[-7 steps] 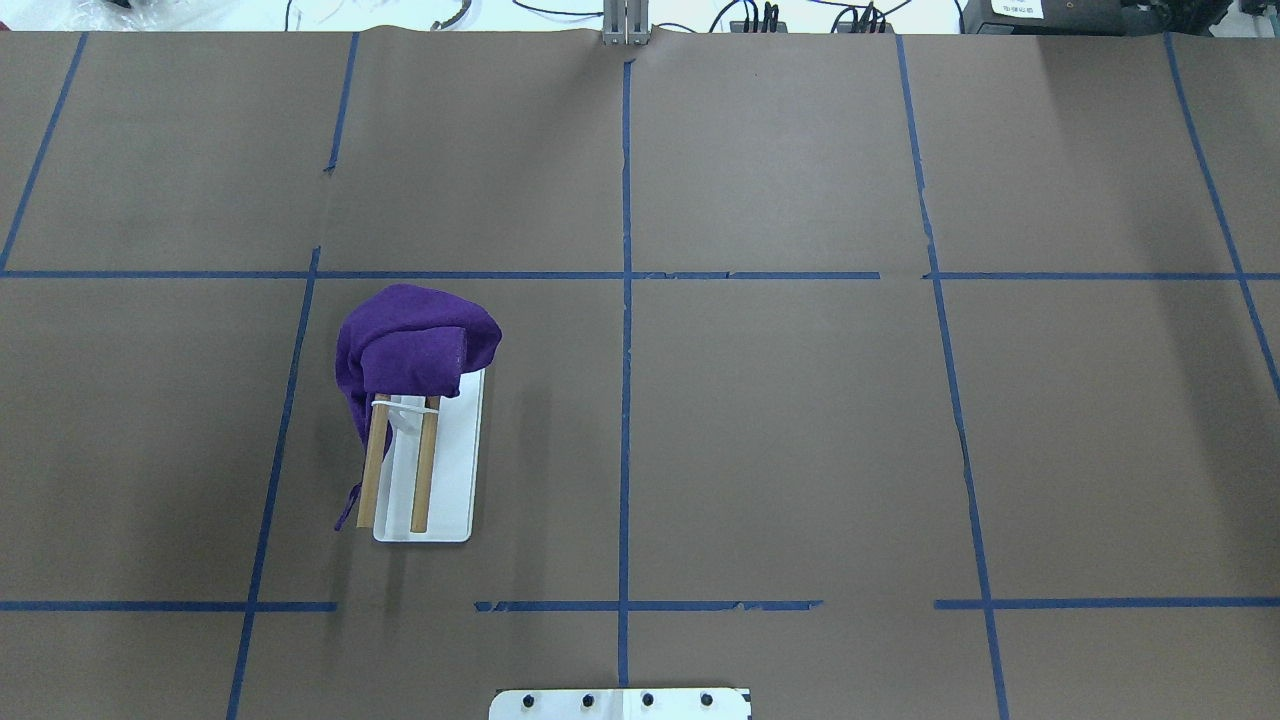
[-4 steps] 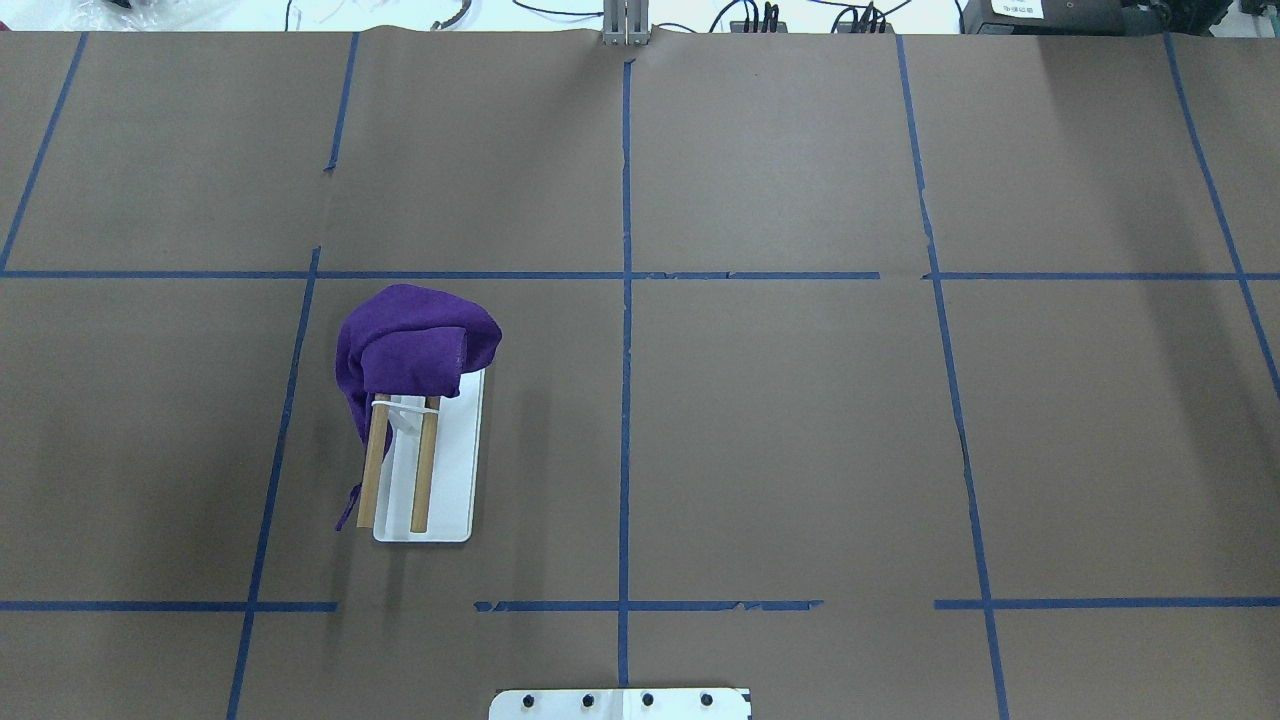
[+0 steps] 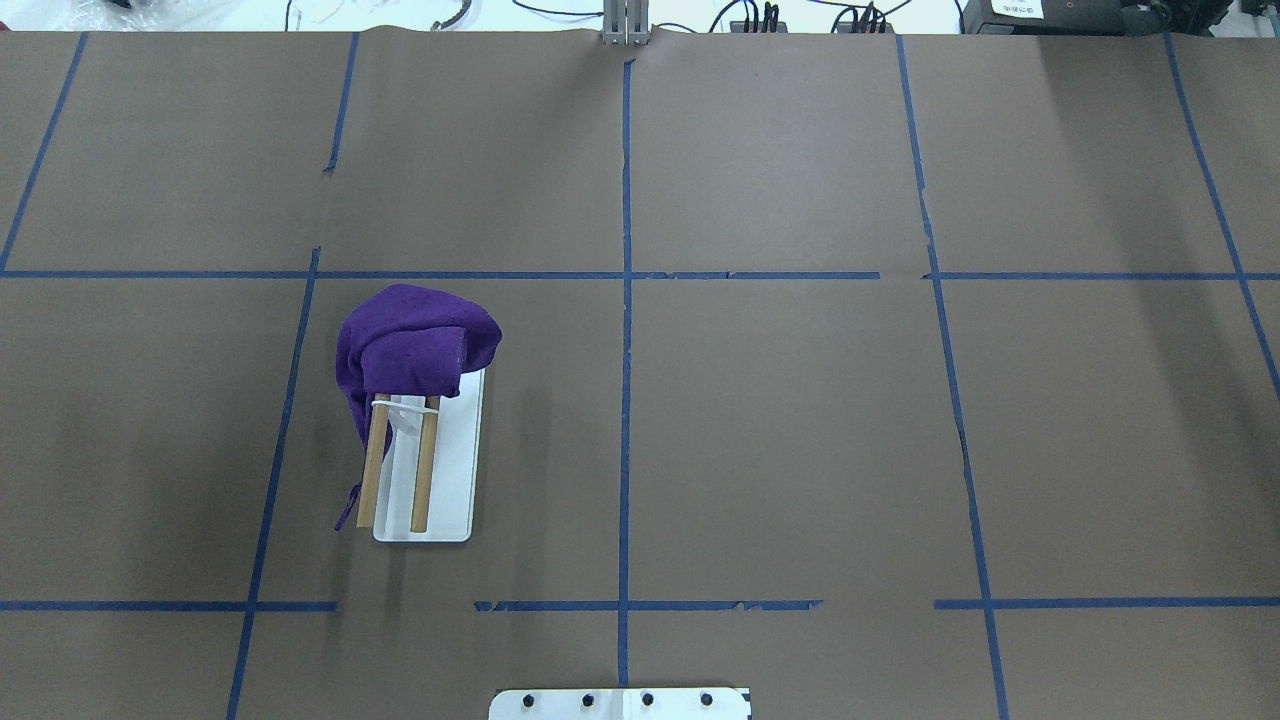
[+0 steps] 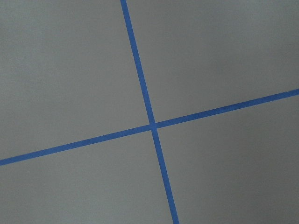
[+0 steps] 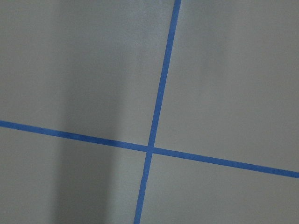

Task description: Hang towel on rack

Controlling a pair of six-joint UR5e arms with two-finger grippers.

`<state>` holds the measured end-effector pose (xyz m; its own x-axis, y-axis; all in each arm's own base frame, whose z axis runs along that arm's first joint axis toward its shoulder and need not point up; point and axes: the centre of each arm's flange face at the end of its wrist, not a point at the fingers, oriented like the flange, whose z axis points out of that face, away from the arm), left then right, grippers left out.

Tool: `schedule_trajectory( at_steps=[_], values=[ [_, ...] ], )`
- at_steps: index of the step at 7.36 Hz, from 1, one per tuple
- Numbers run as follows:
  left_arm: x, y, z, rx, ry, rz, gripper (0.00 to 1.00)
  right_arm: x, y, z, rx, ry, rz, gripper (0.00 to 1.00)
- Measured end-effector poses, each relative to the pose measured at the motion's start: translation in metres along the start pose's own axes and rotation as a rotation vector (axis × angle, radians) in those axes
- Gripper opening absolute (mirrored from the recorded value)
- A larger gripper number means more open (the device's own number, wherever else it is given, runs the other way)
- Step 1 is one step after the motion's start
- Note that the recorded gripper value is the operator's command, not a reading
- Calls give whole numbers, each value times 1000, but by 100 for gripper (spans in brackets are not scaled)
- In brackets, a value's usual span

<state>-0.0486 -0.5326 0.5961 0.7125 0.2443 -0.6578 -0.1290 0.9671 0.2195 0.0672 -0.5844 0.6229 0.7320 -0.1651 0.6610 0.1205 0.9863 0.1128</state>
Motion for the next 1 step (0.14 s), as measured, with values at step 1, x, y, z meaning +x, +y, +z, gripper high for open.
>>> schedule_trajectory(
  at_steps=[1],
  values=[
    [0,1,-1,1,0,0,100,-1,1,-1,2,-1,0,100]
  ],
)
